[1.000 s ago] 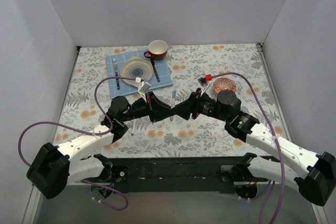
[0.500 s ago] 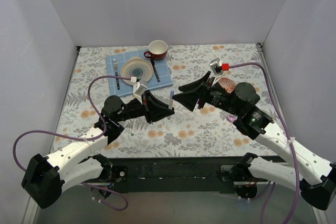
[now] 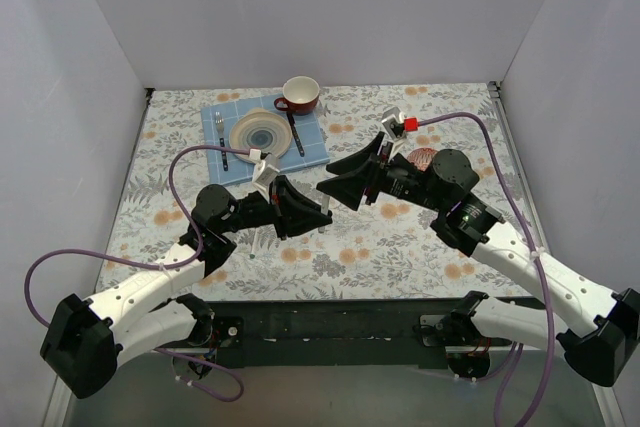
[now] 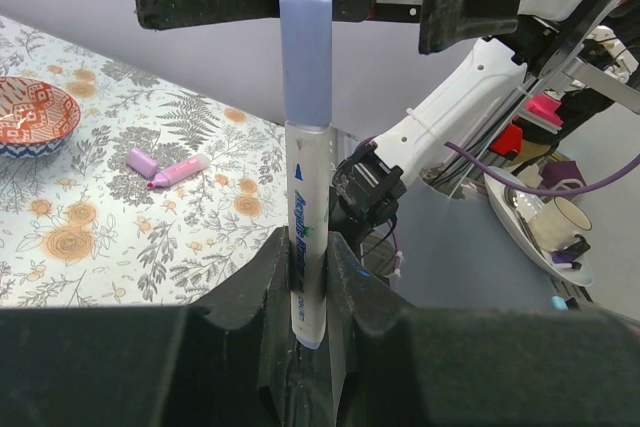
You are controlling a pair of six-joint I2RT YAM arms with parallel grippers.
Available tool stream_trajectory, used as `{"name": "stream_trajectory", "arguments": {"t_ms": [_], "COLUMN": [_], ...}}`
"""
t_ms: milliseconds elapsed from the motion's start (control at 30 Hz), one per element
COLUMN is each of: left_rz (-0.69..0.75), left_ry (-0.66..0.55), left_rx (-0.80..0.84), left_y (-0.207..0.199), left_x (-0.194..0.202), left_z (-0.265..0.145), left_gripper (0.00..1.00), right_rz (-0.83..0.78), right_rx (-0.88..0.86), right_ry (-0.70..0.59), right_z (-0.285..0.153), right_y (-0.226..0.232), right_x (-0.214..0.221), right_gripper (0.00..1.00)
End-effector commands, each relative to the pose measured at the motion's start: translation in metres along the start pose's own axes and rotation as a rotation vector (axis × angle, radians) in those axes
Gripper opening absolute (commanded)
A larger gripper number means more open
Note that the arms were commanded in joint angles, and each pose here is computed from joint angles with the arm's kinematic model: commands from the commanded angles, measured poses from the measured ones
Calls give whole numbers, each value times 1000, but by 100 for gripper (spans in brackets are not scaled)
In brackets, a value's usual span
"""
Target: Insert the pens into the pen caps
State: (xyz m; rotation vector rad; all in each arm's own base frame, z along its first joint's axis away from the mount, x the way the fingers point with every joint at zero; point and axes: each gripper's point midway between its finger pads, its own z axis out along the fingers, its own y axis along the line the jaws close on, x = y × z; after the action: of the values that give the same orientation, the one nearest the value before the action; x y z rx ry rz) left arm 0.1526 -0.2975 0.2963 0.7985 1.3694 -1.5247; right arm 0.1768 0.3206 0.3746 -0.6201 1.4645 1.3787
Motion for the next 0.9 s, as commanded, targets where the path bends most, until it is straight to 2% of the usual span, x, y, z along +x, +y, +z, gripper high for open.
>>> {"name": "stream_trajectory", "arguments": {"t_ms": [0, 300, 867], "left_rz": [14, 6, 8], "left_ry": [-9, -8, -11], "left_rx": [31, 47, 60], "left_y": [-7, -10, -13], "left_x": [-1, 0, -1], "left_z": [-2, -3, -2], "left_gripper": [0, 0, 0], "right_rz": [-52, -22, 4], "right_rx": [-132, -177, -169], "right_ry": [-92, -80, -41], "right_z": [3, 7, 11], "right_y": [31, 34, 25], "right_x": [-33, -26, -9], "right_gripper": [69, 64, 63]}}
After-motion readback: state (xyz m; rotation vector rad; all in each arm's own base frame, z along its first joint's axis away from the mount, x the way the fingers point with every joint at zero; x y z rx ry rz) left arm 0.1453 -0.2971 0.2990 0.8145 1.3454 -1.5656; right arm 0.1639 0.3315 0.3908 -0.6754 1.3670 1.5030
